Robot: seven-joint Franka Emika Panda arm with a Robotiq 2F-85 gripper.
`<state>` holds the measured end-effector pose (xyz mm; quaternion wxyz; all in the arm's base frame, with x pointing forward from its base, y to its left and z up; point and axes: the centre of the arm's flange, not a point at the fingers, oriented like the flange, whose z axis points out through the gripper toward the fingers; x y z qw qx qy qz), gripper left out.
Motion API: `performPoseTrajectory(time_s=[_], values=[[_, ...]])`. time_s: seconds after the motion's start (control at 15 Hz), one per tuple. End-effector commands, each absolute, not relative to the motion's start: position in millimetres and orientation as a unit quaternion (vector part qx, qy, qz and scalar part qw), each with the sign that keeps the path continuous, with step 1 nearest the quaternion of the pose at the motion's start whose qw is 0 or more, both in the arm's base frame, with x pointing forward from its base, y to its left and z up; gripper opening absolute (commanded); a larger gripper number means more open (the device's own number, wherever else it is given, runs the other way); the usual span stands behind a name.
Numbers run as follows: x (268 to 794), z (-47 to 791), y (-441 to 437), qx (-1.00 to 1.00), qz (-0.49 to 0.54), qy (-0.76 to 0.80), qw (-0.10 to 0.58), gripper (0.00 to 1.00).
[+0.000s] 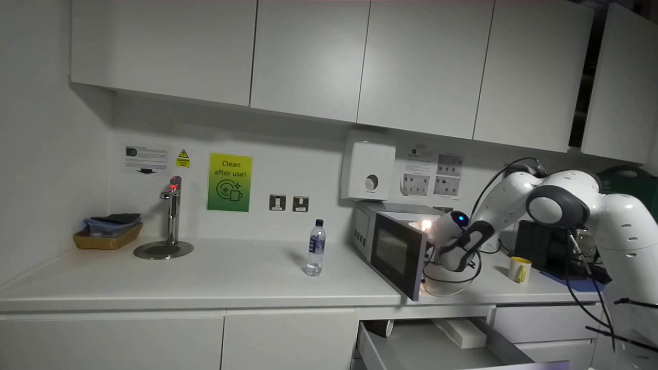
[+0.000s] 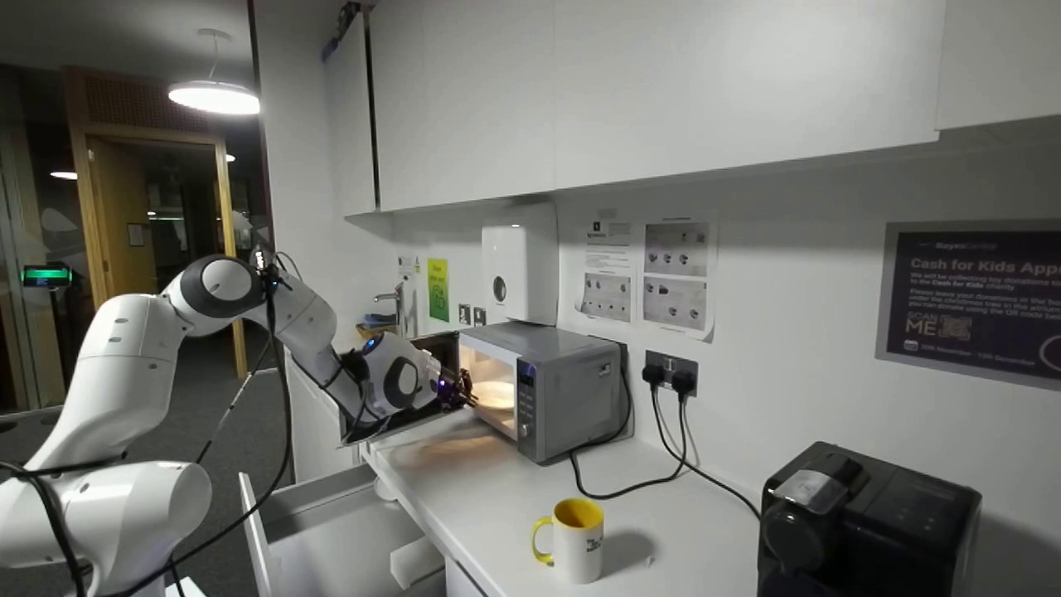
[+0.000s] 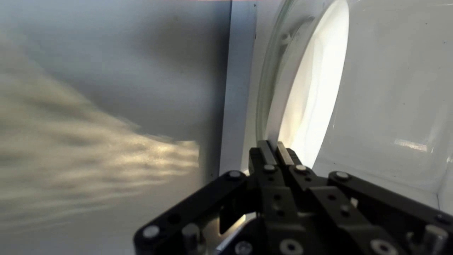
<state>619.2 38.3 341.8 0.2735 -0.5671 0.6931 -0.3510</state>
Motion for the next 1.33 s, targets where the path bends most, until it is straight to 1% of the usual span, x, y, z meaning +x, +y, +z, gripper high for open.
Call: performPoseTrajectory(time_s=[0.0,0.73,1.27], values=[[592,367,41,-0.577,-0.355,0.686,0.265,0.01],[562,381,47,-0.576,-0.374,0.681,0.253,0.01],[541,387,49,-0.557,-0.376,0.694,0.258,0.01]])
